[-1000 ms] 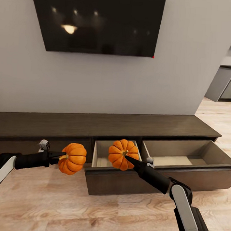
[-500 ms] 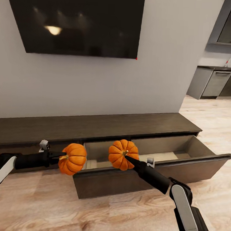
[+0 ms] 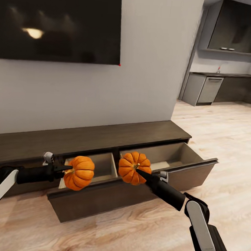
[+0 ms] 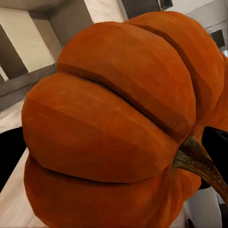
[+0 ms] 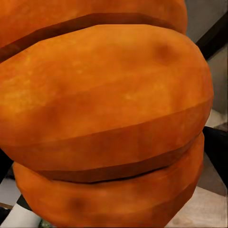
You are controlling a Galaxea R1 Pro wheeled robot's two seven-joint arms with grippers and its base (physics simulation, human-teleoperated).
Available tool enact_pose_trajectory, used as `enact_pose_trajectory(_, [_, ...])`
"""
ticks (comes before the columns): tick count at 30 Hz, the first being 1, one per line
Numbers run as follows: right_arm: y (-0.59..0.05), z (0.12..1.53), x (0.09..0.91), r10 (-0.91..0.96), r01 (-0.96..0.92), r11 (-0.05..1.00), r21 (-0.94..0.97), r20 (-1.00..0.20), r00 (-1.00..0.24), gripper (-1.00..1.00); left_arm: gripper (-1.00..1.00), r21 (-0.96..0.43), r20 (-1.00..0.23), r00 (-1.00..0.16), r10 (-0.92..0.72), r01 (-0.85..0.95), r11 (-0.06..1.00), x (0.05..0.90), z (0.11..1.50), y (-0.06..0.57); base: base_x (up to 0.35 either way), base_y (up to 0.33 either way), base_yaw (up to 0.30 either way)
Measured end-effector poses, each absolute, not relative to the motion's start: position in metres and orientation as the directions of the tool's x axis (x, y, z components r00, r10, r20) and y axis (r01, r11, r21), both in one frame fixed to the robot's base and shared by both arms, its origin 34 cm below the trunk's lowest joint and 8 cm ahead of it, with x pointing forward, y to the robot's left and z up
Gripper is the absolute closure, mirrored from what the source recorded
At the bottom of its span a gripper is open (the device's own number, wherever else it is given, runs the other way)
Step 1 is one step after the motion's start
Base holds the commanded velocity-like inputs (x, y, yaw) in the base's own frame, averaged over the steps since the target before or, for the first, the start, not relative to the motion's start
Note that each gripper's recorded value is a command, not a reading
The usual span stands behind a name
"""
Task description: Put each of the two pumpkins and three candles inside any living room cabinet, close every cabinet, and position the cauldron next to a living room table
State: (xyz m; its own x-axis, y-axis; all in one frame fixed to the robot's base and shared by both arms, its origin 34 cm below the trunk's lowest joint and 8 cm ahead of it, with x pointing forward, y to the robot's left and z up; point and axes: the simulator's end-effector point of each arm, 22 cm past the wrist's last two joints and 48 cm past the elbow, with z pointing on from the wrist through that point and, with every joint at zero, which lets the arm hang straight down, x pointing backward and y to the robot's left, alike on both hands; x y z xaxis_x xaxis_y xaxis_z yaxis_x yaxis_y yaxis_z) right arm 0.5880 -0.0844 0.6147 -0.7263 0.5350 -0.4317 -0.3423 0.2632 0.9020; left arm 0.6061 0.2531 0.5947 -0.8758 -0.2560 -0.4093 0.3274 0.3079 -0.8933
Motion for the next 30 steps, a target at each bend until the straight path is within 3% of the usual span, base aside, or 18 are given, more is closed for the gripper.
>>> enact_pose_trajectory(9, [-0.0846, 0.6171, 0.5874, 0.534, -0.347, 0.267, 0.899, -0.438, -0.723, 1.0, 1.0, -0.889, -0.418, -0.873, -0.253, 0.335, 0.313, 0.6053, 0.5974, 0.2531, 0.148, -0.268, -0.123])
enact_pose_trajectory(30, [-0.0846, 0.6187, 0.587, 0.534, -0.35, 0.267, 0.898, -0.44, -0.722, 1.0, 1.0, -0.878, -0.439, -0.866, -0.24, 0.358, 0.316, 0.6045, 0.6044, 0.2495, 0.224, -0.248, 0.012])
